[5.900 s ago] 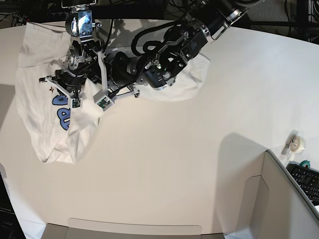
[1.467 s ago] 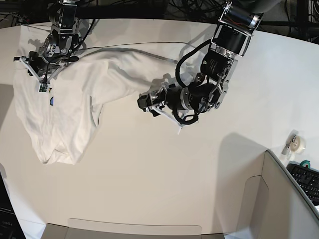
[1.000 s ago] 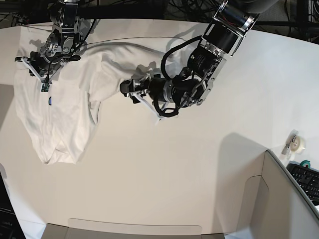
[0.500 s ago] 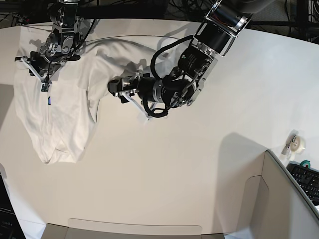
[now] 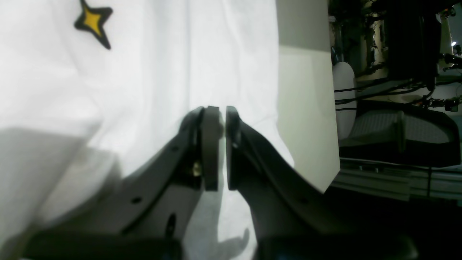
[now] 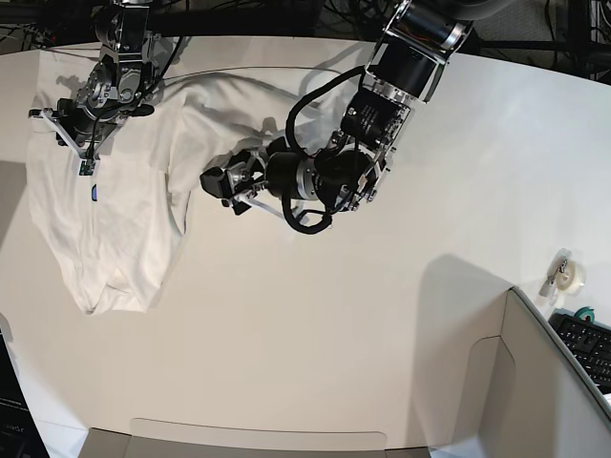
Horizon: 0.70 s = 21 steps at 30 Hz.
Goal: Layout the t-shirt on the table in an organized manner, then fold the t-shirt properly
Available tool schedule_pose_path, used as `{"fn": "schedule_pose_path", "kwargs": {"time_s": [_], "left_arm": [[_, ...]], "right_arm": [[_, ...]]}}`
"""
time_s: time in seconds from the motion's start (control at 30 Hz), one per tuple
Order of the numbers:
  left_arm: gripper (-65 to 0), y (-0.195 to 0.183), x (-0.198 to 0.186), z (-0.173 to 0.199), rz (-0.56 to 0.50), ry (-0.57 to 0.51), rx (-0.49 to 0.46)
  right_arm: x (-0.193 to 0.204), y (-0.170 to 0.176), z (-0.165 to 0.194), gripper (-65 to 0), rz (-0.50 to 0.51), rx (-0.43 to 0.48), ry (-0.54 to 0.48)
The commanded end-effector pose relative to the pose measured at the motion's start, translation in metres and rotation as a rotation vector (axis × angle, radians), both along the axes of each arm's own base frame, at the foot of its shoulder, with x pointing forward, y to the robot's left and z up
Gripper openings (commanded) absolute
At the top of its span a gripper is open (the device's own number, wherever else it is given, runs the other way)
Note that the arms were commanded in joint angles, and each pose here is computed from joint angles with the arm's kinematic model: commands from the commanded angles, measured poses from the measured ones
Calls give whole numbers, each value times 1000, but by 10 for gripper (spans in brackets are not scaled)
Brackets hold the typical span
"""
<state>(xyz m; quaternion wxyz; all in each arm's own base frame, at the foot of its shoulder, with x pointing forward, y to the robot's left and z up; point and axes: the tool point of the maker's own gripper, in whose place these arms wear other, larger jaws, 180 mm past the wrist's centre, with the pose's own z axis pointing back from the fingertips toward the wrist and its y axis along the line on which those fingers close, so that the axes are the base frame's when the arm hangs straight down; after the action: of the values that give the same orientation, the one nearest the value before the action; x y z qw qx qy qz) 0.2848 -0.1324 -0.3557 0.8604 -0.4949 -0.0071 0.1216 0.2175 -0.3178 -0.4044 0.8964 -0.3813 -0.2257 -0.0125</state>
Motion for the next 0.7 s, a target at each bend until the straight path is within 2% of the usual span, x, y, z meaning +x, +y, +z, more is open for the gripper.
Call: {"fn": "schedule_pose_path", "kwargs": {"time_s": [0.0,0.33,0.5,0.67], "left_arm": [[-270,-12,-4,21,-22,62,-80],[-270,-14,-7,23,-26,65,-90],[-290,-24,-15,36,-52,100,-171],[-310,-32,-17,46,-104,3,-217]], "right_arm": [[-17,24,-30,-596,-10,159,86],[-17,24,-30,-596,-10,159,86],[-17,24,-30,-596,-10,159,86],[-17,24,-30,-596,-10,160,88]]}}
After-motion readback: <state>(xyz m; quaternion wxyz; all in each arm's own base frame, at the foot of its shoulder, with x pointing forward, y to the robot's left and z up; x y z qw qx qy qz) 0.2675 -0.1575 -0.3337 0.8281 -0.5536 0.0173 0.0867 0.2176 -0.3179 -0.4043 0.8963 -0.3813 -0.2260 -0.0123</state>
